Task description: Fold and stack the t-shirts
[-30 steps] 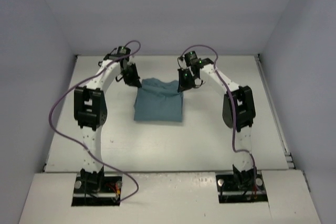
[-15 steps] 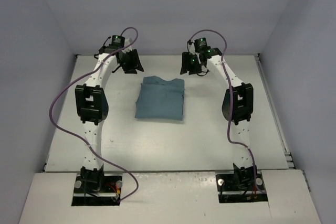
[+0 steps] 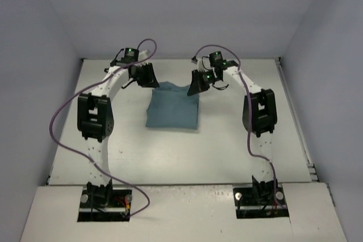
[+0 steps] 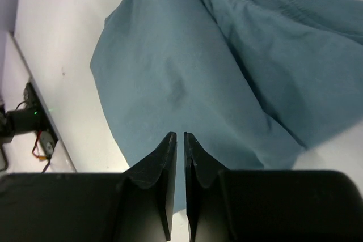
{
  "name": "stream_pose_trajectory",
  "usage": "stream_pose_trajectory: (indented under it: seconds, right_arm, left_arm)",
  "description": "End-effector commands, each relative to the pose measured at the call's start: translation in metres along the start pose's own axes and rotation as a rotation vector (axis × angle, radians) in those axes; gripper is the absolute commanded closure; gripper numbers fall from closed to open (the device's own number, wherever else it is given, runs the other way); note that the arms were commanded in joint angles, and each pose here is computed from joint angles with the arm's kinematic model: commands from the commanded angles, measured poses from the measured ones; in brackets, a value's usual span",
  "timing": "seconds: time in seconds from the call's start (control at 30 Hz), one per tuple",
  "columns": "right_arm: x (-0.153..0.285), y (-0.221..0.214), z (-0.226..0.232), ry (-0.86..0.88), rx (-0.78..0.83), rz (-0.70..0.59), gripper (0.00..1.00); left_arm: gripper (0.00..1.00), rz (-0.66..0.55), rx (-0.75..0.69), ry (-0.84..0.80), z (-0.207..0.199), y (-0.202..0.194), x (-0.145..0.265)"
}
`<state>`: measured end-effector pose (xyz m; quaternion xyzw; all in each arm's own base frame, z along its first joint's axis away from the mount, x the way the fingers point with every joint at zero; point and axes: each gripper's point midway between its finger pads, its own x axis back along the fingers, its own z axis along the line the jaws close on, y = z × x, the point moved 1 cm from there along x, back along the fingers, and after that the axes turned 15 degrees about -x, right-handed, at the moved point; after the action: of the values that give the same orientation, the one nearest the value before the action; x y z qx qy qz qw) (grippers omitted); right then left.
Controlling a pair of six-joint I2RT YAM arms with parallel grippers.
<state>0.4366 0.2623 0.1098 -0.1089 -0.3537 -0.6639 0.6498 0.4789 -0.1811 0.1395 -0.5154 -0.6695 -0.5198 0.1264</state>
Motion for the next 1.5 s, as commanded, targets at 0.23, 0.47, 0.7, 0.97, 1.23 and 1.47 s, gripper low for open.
stream_pose_trajectory:
  seconds: [0.23,0.47,0.7,0.97,1.23,1.47]
  right_arm:
    - [-0.01,-0.017,-0.061,0.259,0.002,0.051,0.91]
    - [0.017,-0.007,-0.082,0.256,-0.04,-0.006,0.84]
    - [0.089,0.034,-0.025,0.056,0.094,-0.179,0.66]
    - [0.2,0.019,0.009,-0.381,0.131,-0.467,0.36]
    - [0.322,-0.045,0.05,-0.692,0.057,-0.879,0.0]
    - [0.375,-0.115,0.086,-0.731,0.048,-1.141,0.0]
  left_arm:
    - [0.83,-0.002,-0.004,-0.001,0.043,-0.001,-0.045]
    - [0.83,-0.04,0.0,0.012,0.052,0.01,-0.031]
    - [0.62,-0.193,-0.075,0.051,0.009,0.051,0.051]
    - [0.5,-0.253,-0.088,0.288,-0.008,0.031,0.157]
    - [0.39,-0.409,-0.155,0.522,-0.033,-0.008,0.283]
    - [0.3,-0.508,-0.125,0.699,-0.039,-0.085,0.358]
